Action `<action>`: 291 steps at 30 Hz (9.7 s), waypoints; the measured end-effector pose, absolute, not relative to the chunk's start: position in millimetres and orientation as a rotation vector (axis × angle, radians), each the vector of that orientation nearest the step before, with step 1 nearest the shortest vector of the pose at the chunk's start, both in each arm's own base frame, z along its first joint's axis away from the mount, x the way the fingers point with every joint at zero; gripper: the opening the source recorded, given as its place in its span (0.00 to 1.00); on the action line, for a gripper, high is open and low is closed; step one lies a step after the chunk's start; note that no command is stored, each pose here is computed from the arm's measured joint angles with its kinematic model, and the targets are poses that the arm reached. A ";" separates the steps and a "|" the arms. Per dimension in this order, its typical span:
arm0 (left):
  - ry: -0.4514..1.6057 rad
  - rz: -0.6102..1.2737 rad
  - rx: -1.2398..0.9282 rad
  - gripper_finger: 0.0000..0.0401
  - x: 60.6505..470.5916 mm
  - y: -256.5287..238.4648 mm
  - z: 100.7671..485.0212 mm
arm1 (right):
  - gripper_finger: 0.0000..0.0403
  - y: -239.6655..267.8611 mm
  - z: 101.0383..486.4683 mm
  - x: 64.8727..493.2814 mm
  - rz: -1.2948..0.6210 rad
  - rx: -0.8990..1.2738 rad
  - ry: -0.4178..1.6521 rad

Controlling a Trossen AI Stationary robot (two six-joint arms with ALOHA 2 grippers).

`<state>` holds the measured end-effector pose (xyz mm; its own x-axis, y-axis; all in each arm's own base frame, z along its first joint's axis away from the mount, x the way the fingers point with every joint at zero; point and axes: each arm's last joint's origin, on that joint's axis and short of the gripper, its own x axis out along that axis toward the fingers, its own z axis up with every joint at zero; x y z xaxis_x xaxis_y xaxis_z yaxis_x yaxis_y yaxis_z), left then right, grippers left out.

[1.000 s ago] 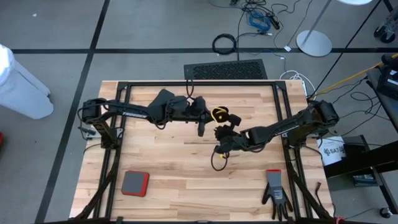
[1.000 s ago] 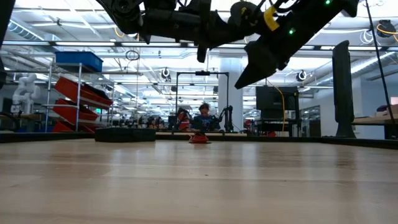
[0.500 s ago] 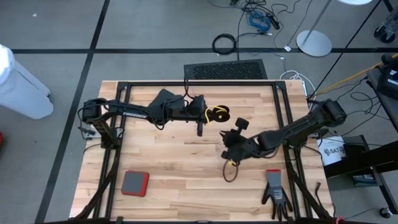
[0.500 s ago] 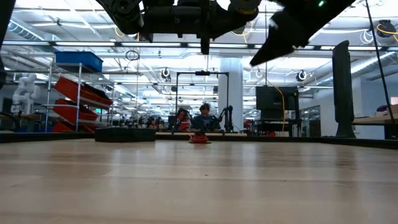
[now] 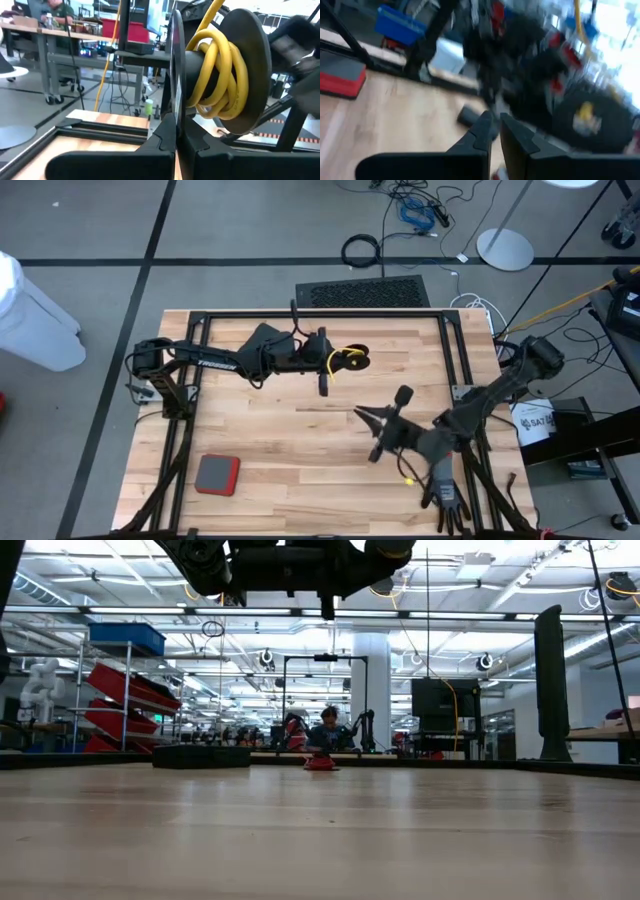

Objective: Coil cords
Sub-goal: Coil the yellow wire onto the black spool, then uncoil the yellow wire from the black spool

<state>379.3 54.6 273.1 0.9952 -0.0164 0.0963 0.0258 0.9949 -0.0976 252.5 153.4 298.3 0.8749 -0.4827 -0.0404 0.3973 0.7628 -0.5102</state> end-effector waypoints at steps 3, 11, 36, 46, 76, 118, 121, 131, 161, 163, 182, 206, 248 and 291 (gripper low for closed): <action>-0.113 -0.021 -0.097 0.00 380.4 54.8 272.6 | 0.06 158.3 303.9 262.4 -0.522 -0.645 0.123; -0.112 -0.024 -0.096 0.00 380.7 53.4 272.3 | 0.09 145.1 317.1 278.4 -0.587 -0.764 -0.042; -0.104 -0.025 -0.098 0.00 380.9 52.7 271.6 | 0.31 112.2 348.0 307.2 -0.551 -0.793 -0.143; -0.101 -0.025 -0.098 0.00 380.8 52.7 271.4 | 0.27 109.7 351.3 309.0 -0.559 -0.787 -0.141; -0.086 -0.024 -0.101 0.00 380.9 52.7 269.8 | 0.01 103.9 349.5 312.5 -0.548 -0.776 -0.136; -0.030 -0.016 -0.121 0.00 381.1 52.7 264.7 | 0.00 126.2 269.5 290.5 -0.746 -0.819 0.406; -0.026 -0.016 -0.122 0.00 381.1 52.9 264.3 | 0.00 127.6 262.3 287.5 -0.750 -0.817 0.432; 0.000 -0.019 -0.150 0.00 381.1 52.7 261.8 | 0.00 126.0 245.6 280.1 -0.747 -0.795 0.484; 0.492 0.033 0.011 0.00 368.6 58.9 216.1 | 0.00 97.9 233.4 263.4 -0.615 -0.668 0.661; 0.524 0.069 0.055 0.00 367.4 59.4 213.8 | 0.00 92.6 233.7 266.7 -0.610 -0.652 0.669; 0.737 0.250 0.313 0.00 373.1 47.3 176.1 | 0.00 49.9 217.3 309.9 -0.471 -0.424 0.676; 0.874 0.246 0.322 0.00 382.0 47.5 125.9 | 0.00 40.6 150.4 341.4 -0.489 -0.444 0.776; 0.768 0.315 0.471 0.00 393.2 60.8 146.0 | 0.05 24.5 176.3 314.1 -0.547 -0.252 0.873; 0.870 0.257 0.567 0.00 400.9 54.9 115.2 | 0.16 68.7 142.3 290.1 -0.339 -0.096 0.817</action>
<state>400.9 54.9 115.2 0.6263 0.4350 -0.6470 0.0134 0.8237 0.5668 290.1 68.7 142.3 0.6338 -0.3325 -0.6984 0.2592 0.9420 -0.2133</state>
